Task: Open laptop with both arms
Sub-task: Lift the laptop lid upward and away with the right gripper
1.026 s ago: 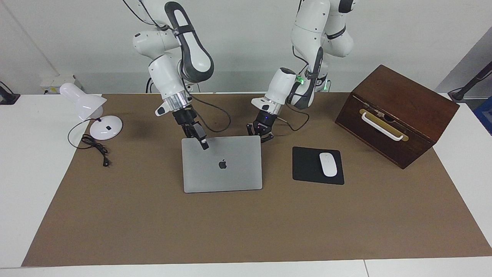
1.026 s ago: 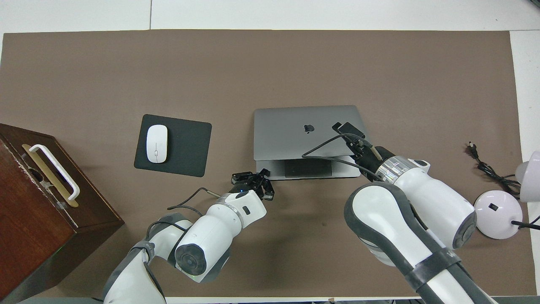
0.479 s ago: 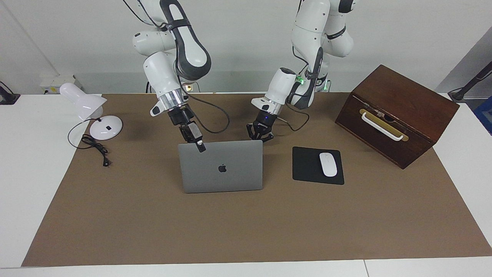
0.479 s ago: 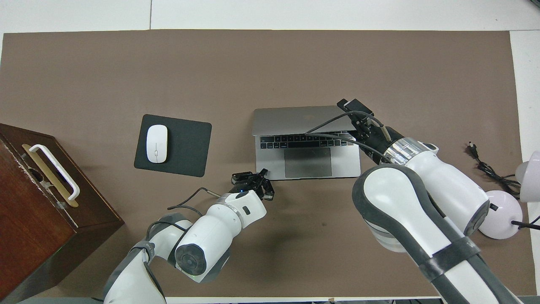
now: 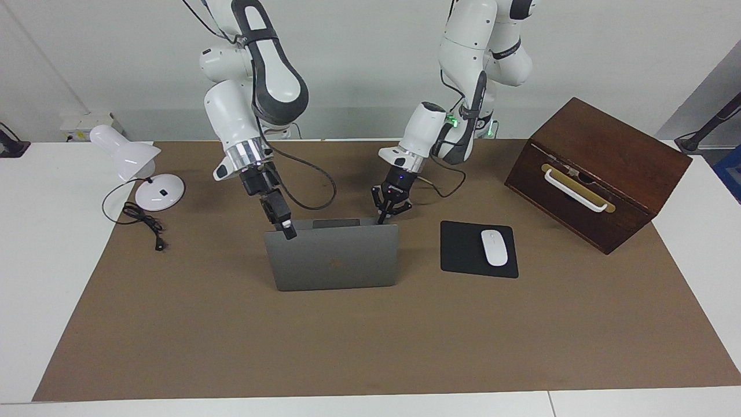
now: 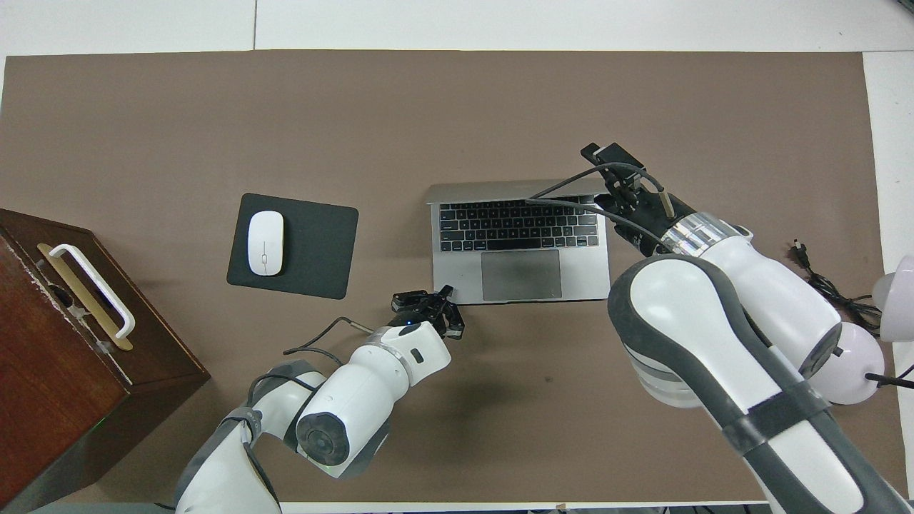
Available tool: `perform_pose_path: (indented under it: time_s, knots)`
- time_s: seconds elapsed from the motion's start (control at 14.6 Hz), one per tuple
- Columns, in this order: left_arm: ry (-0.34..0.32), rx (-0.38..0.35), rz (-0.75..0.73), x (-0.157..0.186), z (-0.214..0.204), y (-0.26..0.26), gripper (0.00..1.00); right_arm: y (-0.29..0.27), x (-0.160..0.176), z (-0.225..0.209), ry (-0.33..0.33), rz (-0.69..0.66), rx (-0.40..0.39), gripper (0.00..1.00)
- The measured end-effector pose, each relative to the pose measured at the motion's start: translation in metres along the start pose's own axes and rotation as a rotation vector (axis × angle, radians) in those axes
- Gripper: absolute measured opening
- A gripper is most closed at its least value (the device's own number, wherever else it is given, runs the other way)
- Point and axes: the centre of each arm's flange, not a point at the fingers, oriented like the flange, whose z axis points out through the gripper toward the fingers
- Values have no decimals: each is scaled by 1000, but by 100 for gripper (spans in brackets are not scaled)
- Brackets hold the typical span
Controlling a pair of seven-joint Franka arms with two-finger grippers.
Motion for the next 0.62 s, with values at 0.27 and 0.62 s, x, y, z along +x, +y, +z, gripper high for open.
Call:
perform_pose_path:
  time_s: [0.27, 0.62]
  knots:
    - [0, 0, 0, 0, 0, 0, 1, -15, 25, 2, 17, 21, 32, 100]
    - [0, 0, 0, 0, 0, 0, 1, -10, 41, 13, 22, 37, 23, 100]
